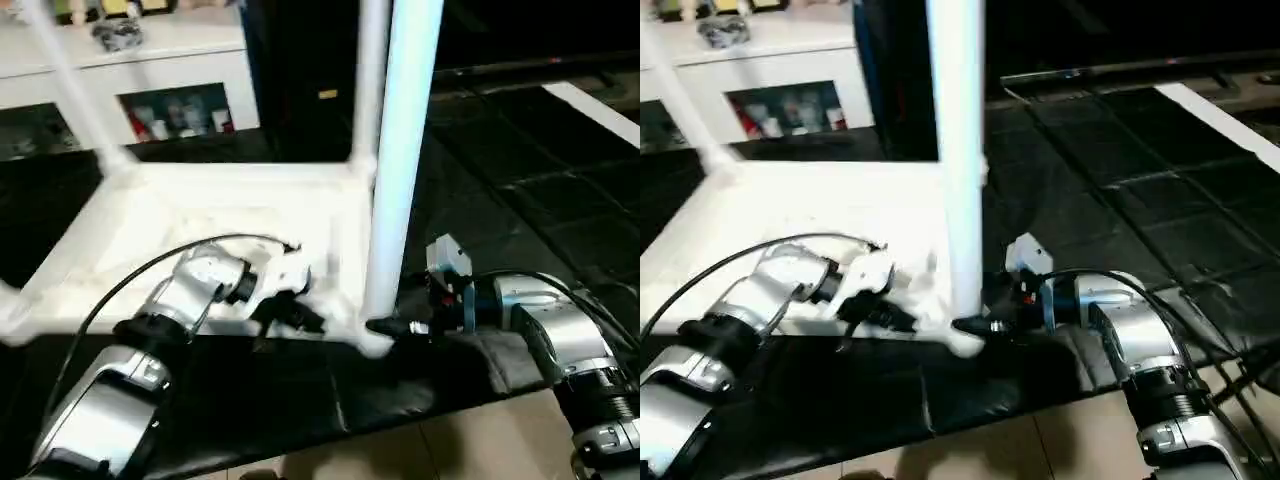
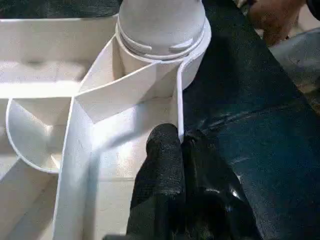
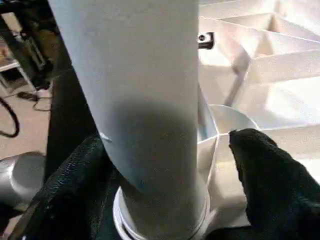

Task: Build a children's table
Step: Rotate leg to tighten

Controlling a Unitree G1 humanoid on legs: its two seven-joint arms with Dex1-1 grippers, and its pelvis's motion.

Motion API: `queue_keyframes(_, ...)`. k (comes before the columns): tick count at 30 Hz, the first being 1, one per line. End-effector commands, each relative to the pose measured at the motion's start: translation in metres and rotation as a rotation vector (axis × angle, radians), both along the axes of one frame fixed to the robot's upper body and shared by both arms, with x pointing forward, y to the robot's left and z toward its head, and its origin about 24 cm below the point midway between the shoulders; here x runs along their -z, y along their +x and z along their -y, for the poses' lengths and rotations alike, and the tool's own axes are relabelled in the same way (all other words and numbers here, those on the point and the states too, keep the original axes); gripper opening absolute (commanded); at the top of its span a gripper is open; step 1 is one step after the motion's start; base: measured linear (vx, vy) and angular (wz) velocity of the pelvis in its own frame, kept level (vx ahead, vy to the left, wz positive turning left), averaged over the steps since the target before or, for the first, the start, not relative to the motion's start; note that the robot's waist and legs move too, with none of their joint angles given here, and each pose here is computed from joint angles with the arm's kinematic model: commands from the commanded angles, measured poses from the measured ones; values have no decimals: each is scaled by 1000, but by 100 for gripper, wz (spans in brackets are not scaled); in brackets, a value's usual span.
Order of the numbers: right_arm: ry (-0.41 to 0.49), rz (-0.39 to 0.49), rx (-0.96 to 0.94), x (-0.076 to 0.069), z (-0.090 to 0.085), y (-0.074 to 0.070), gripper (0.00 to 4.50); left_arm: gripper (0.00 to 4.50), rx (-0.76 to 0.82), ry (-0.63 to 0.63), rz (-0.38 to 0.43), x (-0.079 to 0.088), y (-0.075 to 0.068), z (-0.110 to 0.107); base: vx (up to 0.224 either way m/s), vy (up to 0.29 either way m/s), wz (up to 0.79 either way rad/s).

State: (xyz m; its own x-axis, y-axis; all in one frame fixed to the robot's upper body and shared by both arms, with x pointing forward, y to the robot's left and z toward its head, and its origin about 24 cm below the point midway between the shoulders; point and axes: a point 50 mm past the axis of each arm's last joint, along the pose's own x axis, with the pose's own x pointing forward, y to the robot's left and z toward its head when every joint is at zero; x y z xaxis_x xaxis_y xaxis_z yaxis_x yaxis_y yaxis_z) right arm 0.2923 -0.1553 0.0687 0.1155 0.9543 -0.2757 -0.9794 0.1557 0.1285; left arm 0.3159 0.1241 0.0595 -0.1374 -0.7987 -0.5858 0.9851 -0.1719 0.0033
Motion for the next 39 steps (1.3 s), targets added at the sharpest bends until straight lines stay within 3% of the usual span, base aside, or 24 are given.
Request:
queue_keyframes(1, 3, 7, -29, -6, -3, 4, 344, 0, 92, -4, 11, -6, -5, 5, 0, 0, 0)
queue_keyframes(11, 8, -45, -104, -6, -5, 1, 242, 0, 115, 10, 7, -3, -8, 4, 0, 0, 0)
queue_keyframes(24, 38, -61, -110, -3, -9, -1, 203, 0, 28, 37, 35, -1, -1, 6, 0, 0, 0)
queue_keyframes(26, 35, -87, 103, 4, -15, 11, 203, 0, -127, 25, 50, -2, 10, 13, 0, 0, 0)
queue_keyframes(28, 26, -86, 164, 6, -17, 15, 203, 0, -165, 31, 60, -1, 13, 15, 0, 0, 0)
queue_keyframes(29, -2, -78, 313, 12, -21, 23, 203, 0, -256, 24, 81, -1, 20, 19, 0, 0, 0)
queue_keyframes(32, -18, -79, 391, 16, -25, 26, 202, 0, -313, 4, 78, -2, 24, 23, 0, 0, 0)
queue_keyframes(34, -34, -77, 576, 23, -37, 34, 202, 0, -446, -59, 63, -5, 33, 37, 0, 0, 0)
queue_keyframes(39, 1, -62, 767, 22, -70, 46, 201, 0, -669, -178, 44, -12, 45, 63, 0, 0, 0)
